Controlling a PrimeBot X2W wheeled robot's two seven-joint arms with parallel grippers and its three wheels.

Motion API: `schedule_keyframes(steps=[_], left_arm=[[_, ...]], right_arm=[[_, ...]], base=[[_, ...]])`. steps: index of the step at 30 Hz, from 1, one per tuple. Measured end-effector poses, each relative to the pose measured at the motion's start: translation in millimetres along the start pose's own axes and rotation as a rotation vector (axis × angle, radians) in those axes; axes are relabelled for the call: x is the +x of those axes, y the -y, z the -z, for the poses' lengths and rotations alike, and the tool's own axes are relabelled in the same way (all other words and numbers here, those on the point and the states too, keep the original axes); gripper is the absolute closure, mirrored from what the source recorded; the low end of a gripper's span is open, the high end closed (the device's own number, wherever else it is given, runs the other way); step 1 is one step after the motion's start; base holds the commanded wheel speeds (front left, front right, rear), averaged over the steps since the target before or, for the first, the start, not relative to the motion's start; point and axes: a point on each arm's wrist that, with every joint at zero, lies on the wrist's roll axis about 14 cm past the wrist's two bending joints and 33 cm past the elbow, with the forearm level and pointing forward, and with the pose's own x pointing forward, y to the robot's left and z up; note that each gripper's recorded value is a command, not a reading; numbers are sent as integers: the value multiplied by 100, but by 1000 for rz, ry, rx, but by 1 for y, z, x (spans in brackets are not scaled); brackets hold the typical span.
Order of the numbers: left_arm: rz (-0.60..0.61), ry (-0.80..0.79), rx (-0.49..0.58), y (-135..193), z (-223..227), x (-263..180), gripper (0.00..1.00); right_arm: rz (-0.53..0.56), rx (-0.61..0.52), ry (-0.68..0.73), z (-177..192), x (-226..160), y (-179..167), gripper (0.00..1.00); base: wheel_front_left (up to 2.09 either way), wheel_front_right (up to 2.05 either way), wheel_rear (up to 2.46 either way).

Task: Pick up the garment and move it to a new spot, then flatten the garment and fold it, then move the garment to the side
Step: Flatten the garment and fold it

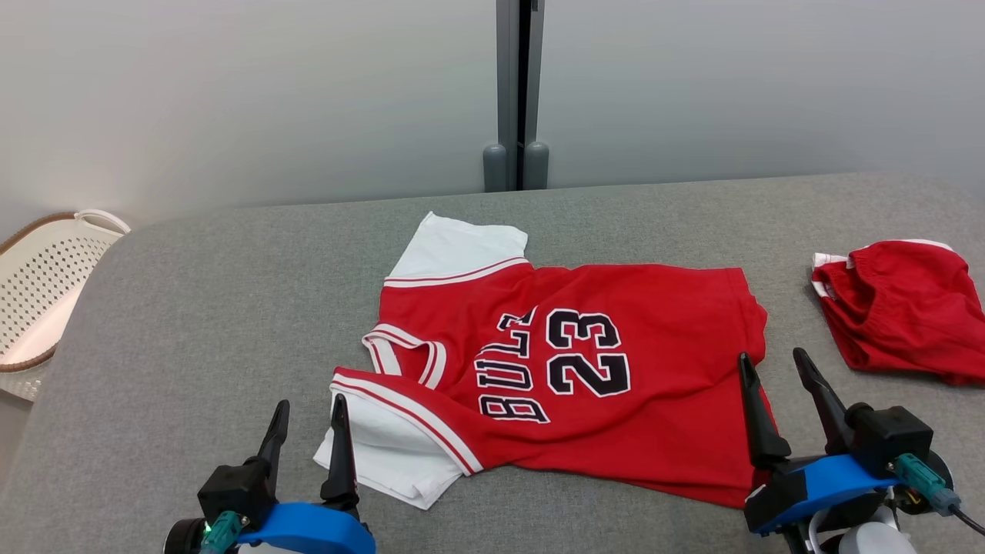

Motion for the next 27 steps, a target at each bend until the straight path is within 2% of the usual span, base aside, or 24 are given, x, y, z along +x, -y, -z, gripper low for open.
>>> schedule_keyframes(steps=[8,9,10,11,12,19,27], left_arm=[[-10,-52,14,-4,15,-2,0],[-22,-90,23,-9,23,-3,0],[-48,-229,49,-25,51,-8,0],[-48,-229,49,-25,51,-8,0],[-53,-313,58,-31,67,-8,0],[-42,-536,68,-37,105,2,0],[-61,-593,77,-43,119,14,0]], right_arm=[[10,17,-18,7,-1,2,0],[13,17,-23,8,-1,3,0],[26,19,-53,16,-2,8,0],[26,19,-53,16,-2,8,0],[32,21,-77,23,-3,10,0],[70,20,-184,50,-13,22,0],[126,17,-291,75,-36,38,0]], base=[[0,0,0],[0,0,0],[0,0,0],[0,0,0],[0,0,0],[0,0,0],[0,0,0]])
